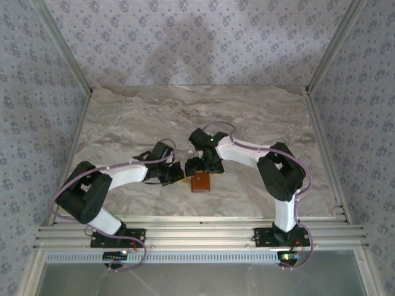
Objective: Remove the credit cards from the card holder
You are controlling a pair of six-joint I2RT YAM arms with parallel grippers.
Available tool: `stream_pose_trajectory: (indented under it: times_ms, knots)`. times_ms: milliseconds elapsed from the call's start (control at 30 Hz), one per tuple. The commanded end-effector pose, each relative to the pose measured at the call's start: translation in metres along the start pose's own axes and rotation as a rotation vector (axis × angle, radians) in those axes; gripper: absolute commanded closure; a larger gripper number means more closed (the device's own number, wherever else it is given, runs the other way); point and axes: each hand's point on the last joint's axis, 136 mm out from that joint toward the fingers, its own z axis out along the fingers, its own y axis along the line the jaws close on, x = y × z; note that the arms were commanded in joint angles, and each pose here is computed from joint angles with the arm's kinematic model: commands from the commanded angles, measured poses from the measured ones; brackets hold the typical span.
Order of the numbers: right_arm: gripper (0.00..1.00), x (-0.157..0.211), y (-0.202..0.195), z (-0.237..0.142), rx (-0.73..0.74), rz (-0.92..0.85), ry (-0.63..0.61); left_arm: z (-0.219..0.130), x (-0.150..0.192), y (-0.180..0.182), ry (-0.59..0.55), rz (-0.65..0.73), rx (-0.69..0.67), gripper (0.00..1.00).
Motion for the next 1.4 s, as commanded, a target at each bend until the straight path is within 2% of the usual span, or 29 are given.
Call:
stream_pose_trajectory:
  times_ms: [0, 233, 867, 1067, 1367]
  knots:
    - [0.02, -0.001, -0.009, 0.005, 0.070, 0.028, 0.009, -0.005, 0.000, -0.001, -0.006, 0.008, 0.020, 0.98]
    - [0.03, 0.000, -0.012, 0.005, 0.101, 0.020, 0.013, -0.007, -0.001, 0.003, -0.013, -0.002, 0.015, 0.98]
    - [0.07, 0.012, -0.022, -0.026, 0.097, 0.030, -0.010, -0.017, -0.005, 0.021, -0.047, -0.031, -0.044, 0.98]
    - [0.17, 0.013, -0.030, -0.034, 0.082, 0.051, -0.024, -0.024, -0.008, 0.030, -0.070, -0.039, -0.094, 0.99]
    - [0.44, 0.015, -0.037, -0.034, 0.037, 0.077, -0.027, -0.029, -0.014, 0.040, -0.086, -0.060, -0.125, 0.99]
